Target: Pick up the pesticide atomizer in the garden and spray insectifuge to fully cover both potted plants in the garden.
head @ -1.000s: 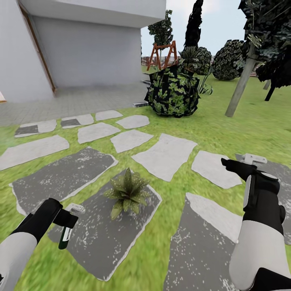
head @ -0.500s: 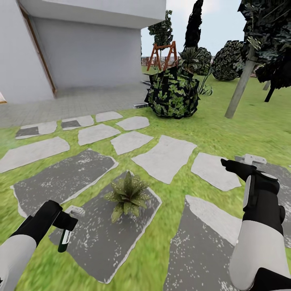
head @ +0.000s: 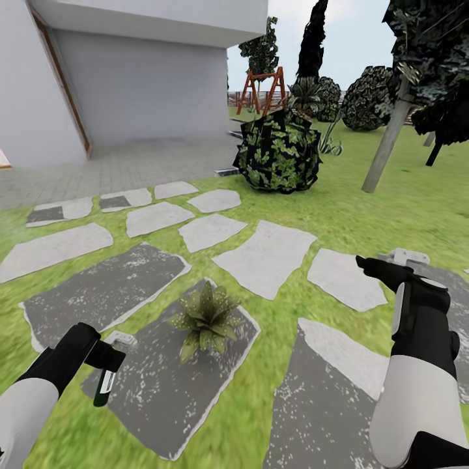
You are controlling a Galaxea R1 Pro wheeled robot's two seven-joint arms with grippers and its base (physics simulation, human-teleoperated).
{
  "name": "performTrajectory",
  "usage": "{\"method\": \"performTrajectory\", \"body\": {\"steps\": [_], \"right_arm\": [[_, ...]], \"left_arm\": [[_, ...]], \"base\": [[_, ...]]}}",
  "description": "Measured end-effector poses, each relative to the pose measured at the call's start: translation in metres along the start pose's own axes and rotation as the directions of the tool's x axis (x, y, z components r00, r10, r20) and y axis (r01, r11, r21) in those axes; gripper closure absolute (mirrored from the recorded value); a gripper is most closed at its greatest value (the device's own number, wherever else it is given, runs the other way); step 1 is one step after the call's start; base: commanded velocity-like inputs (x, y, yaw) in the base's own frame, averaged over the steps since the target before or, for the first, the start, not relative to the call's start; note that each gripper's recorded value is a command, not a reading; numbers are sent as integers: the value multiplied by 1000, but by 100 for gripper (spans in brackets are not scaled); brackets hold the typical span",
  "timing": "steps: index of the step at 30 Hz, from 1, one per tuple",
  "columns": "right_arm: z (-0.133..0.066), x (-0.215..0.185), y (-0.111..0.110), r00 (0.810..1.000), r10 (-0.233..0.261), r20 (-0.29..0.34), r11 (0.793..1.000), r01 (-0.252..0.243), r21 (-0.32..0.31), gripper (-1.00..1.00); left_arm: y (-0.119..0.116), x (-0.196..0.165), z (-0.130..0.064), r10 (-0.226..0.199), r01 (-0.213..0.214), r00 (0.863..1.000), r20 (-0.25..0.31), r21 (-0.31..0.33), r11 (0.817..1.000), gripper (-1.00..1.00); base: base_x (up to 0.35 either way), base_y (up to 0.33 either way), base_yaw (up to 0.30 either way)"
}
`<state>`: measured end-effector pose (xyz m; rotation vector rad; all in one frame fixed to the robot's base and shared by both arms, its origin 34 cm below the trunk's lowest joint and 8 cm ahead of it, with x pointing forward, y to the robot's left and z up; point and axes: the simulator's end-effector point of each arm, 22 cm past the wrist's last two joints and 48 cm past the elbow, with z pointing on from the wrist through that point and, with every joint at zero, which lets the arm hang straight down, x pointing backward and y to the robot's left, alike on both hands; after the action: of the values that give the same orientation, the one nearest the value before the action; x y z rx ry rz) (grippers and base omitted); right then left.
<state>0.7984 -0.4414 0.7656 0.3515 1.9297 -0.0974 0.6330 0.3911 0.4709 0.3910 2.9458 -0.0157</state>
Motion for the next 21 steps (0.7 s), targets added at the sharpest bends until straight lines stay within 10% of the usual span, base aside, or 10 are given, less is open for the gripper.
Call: {"method": "performTrajectory", "body": {"steps": [7, 11, 15, 21], "right_arm": [[-4, -14, -1, 1000, -16, -2, 1000, 16, 13, -100], [-7, -30, 109, 975, -224, 14, 954, 222, -199, -100], [-16, -27, 152, 957, -290, 0, 911, 276, -307, -100], [-78, 3, 243, 948, -304, -92, 681, 149, -717, -100]], "left_arm": [[1, -12, -14, 37, -37, 999, 31, -4, 999, 100], [-12, -37, -25, 120, -127, 984, 132, 45, 991, 100], [-54, -46, -42, 172, -214, 966, 191, 224, 951, 100], [-81, -56, -64, 270, -351, 922, 278, 303, 886, 100]], "base": [[0, 0, 0], [0, 0, 0], [0, 0, 0], [0, 0, 0]]}}
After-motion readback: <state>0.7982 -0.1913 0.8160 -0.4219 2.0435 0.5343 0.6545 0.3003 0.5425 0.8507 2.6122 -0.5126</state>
